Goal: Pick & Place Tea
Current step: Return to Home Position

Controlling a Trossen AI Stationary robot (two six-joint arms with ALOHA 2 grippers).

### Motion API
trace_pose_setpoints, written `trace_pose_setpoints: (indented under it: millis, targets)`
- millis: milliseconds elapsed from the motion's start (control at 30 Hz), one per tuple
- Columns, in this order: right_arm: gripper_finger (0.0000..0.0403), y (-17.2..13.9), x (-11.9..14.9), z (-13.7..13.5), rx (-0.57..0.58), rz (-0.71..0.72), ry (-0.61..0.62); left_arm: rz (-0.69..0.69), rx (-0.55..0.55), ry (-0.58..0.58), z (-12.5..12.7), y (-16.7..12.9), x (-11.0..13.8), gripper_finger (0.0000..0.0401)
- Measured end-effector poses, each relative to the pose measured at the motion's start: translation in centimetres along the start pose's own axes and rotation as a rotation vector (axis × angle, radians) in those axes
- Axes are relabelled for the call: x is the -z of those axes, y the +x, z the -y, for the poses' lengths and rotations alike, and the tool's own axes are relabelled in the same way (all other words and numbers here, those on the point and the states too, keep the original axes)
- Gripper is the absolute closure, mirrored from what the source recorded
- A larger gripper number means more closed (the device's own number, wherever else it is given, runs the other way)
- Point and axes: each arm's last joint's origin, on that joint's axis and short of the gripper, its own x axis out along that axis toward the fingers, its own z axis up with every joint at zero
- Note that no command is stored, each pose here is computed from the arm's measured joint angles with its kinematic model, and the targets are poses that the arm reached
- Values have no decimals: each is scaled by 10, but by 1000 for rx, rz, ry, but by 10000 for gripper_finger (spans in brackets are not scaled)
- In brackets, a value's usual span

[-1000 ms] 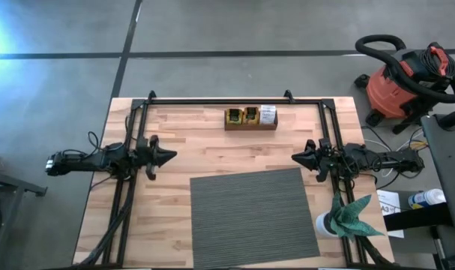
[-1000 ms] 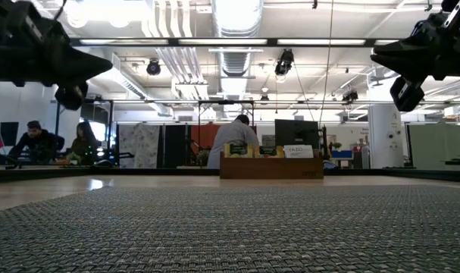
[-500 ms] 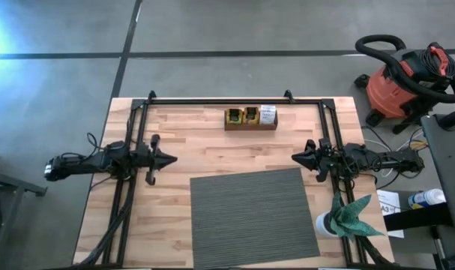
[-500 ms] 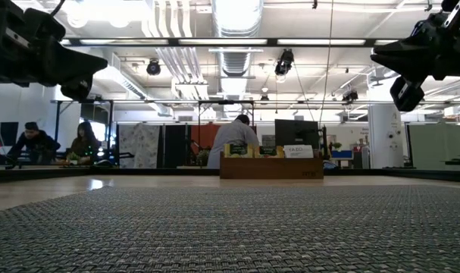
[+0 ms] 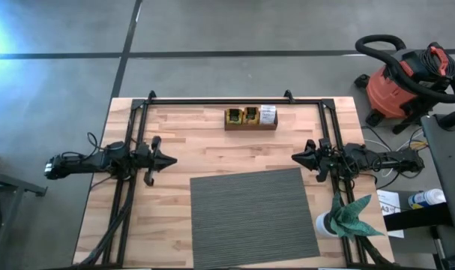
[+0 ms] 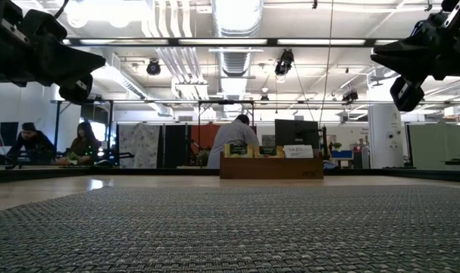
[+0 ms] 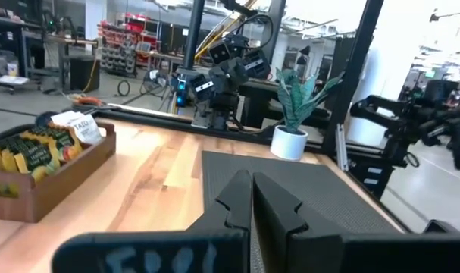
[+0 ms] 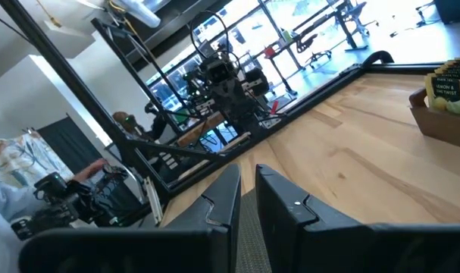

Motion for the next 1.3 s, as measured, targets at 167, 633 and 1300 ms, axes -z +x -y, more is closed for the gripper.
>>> trace_pose_setpoints:
  millis: [167, 633, 1300]
  targets:
    - [360, 0, 0, 0, 0, 0, 0, -1, 1, -12, 0, 0, -1, 390]
    - [360, 0, 0, 0, 0, 0, 0, 5, 2, -13, 0, 0, -1, 390]
    - [360, 0, -1, -2, -42, -4, -322, 9, -2, -13, 0, 0, -2, 390]
